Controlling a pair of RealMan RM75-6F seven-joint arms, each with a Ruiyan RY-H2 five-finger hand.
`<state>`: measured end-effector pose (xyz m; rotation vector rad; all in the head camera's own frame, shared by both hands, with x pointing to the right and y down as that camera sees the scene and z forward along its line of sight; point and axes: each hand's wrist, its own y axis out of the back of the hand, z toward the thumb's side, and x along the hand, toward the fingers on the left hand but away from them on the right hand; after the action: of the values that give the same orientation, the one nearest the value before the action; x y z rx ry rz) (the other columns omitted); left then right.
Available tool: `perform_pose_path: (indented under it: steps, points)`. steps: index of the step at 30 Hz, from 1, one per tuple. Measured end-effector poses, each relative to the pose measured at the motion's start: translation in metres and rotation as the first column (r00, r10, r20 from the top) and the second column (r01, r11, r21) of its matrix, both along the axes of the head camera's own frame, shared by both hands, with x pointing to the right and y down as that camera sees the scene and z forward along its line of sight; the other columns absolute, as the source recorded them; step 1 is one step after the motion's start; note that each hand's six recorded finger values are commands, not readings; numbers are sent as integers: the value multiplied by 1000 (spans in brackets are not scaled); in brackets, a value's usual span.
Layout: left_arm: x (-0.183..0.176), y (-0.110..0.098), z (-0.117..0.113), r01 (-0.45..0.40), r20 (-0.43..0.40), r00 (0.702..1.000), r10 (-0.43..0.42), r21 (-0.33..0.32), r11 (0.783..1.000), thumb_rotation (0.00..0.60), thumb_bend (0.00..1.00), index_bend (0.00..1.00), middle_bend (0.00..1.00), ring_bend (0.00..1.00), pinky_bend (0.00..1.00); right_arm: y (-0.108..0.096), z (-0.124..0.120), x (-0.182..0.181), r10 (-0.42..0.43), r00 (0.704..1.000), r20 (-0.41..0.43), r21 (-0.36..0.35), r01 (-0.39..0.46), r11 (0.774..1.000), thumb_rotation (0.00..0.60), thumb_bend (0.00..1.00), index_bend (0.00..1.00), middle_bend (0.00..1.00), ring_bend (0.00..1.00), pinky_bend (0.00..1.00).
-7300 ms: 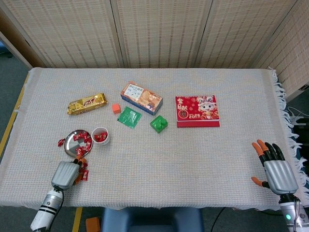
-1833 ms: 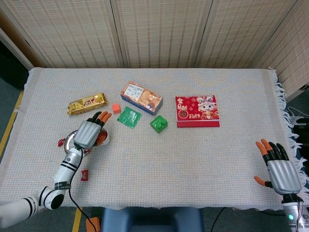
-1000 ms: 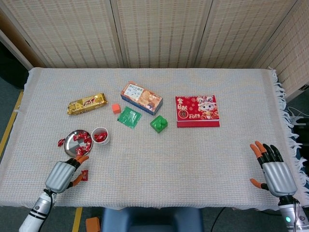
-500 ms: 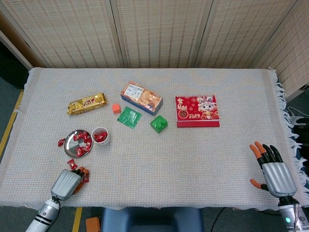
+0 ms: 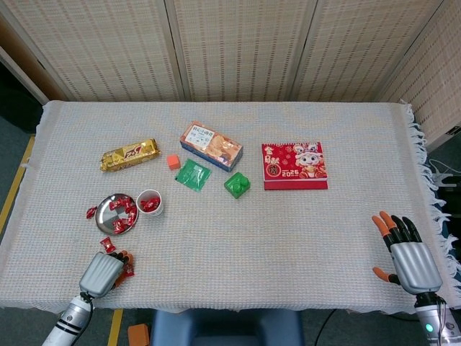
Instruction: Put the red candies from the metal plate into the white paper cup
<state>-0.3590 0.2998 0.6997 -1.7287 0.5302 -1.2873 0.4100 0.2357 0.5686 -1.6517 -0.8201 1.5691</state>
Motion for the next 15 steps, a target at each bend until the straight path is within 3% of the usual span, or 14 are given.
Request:
perform_pose_path:
  steps: [10,15]
  points:
    - [1,0,-4,43,-62,997,-44,-19,999,600,354,529,556,673,991,-1,0,1,5,1000,-3,1,-5,1000,600,32,0,0,0,0]
    - [1,-27,-16,101,-123,988,-98,20,995,600,354,529,555,675,991,-2,1,3,13,1000,-7,0,-13,1000,600,32,0,0,0,0]
